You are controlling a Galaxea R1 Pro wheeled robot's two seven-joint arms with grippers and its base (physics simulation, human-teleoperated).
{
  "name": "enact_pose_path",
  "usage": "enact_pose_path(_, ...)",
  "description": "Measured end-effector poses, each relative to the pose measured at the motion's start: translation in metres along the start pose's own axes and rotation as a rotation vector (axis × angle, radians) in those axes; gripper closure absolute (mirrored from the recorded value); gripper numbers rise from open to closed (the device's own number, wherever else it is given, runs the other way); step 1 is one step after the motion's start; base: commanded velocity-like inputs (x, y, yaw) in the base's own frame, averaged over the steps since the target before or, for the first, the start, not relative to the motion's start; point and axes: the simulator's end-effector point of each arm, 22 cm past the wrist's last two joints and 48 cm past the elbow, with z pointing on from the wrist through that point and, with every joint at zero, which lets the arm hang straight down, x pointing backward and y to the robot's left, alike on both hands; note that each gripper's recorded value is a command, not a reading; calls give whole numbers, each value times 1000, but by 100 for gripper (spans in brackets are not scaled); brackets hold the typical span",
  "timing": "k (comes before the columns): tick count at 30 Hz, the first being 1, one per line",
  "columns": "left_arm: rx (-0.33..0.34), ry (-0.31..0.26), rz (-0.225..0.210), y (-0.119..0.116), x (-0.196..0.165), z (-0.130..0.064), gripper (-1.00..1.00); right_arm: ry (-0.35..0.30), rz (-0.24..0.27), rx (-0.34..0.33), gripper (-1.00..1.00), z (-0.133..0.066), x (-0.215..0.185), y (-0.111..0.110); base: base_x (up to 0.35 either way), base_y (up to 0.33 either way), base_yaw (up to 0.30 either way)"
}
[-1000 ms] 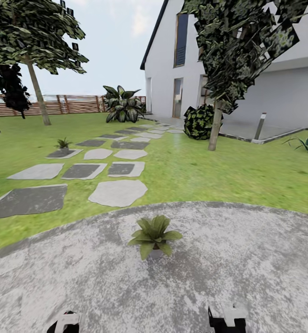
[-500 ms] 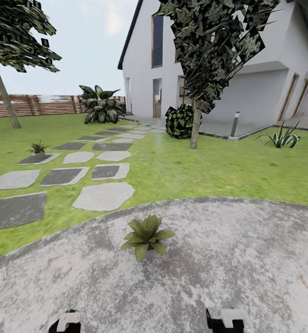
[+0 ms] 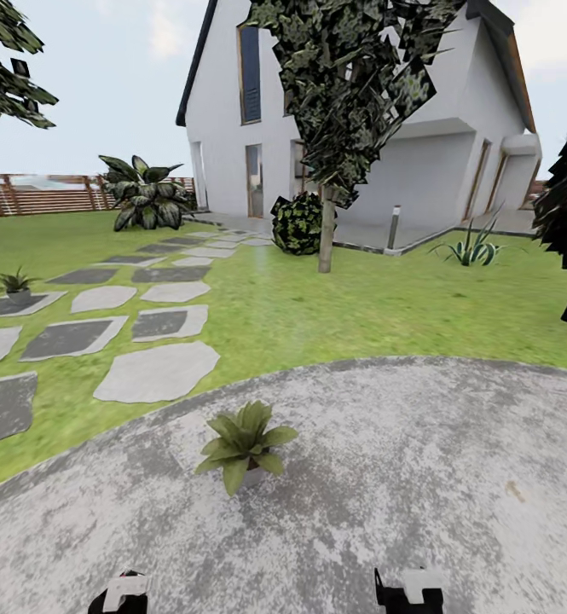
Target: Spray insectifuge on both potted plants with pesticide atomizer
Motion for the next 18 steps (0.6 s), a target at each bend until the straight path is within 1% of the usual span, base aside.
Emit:
enact_pose_path(7, 7, 7, 8, -2, 3, -1, 100, -1, -5, -5, -100, 0, 0, 0, 242, 234, -12)
enact_pose_path(18, 12, 8, 10, -4, 4, -1, 100, -1, -4, 0, -100, 0, 0, -1, 218, 270, 0)
